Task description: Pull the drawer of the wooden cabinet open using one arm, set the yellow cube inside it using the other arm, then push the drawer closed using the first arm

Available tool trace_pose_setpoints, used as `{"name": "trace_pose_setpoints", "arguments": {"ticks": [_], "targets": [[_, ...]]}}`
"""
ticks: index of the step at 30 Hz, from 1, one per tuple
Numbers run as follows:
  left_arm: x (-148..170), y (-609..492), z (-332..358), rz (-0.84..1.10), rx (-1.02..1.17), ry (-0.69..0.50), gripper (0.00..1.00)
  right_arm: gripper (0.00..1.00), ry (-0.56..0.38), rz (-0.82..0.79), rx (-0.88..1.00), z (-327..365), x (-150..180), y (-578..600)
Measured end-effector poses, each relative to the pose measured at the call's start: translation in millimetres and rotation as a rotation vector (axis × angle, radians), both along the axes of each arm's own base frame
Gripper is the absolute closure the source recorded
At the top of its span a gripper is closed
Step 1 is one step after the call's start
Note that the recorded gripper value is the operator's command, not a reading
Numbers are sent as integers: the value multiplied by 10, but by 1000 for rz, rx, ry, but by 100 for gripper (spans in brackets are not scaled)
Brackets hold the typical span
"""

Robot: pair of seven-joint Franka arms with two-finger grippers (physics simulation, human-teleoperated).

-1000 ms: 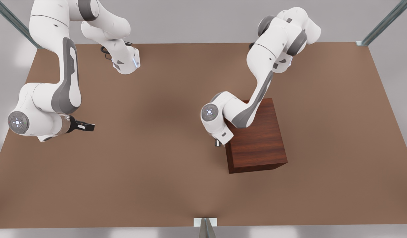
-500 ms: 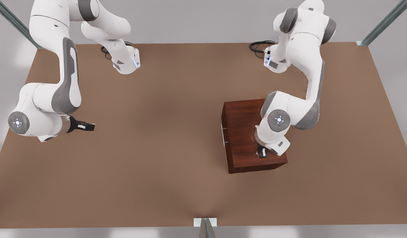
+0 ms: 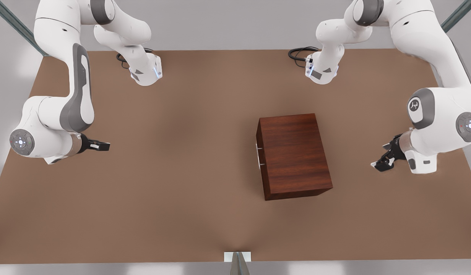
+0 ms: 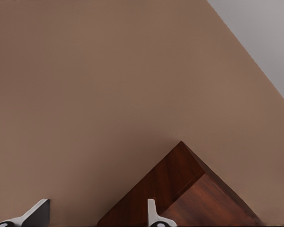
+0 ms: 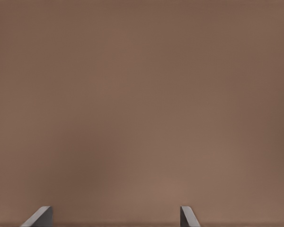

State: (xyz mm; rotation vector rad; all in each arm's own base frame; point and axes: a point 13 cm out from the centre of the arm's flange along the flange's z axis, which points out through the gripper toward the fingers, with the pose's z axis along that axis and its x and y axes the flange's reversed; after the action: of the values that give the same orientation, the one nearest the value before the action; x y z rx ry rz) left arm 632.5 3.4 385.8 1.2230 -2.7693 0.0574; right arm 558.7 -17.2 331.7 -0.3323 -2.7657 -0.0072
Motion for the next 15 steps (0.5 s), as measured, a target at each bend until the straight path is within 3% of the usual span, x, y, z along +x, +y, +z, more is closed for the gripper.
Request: {"name": "trace_pose_setpoints", "arguments": {"ticks": [6,15], "targets": [[94,-199,148,-302,-7,-103,0,0,0,2,1,2,1,1],[182,-196,182,-572,-6,-156,0,0,1,3,1,2,-1,1]]}}
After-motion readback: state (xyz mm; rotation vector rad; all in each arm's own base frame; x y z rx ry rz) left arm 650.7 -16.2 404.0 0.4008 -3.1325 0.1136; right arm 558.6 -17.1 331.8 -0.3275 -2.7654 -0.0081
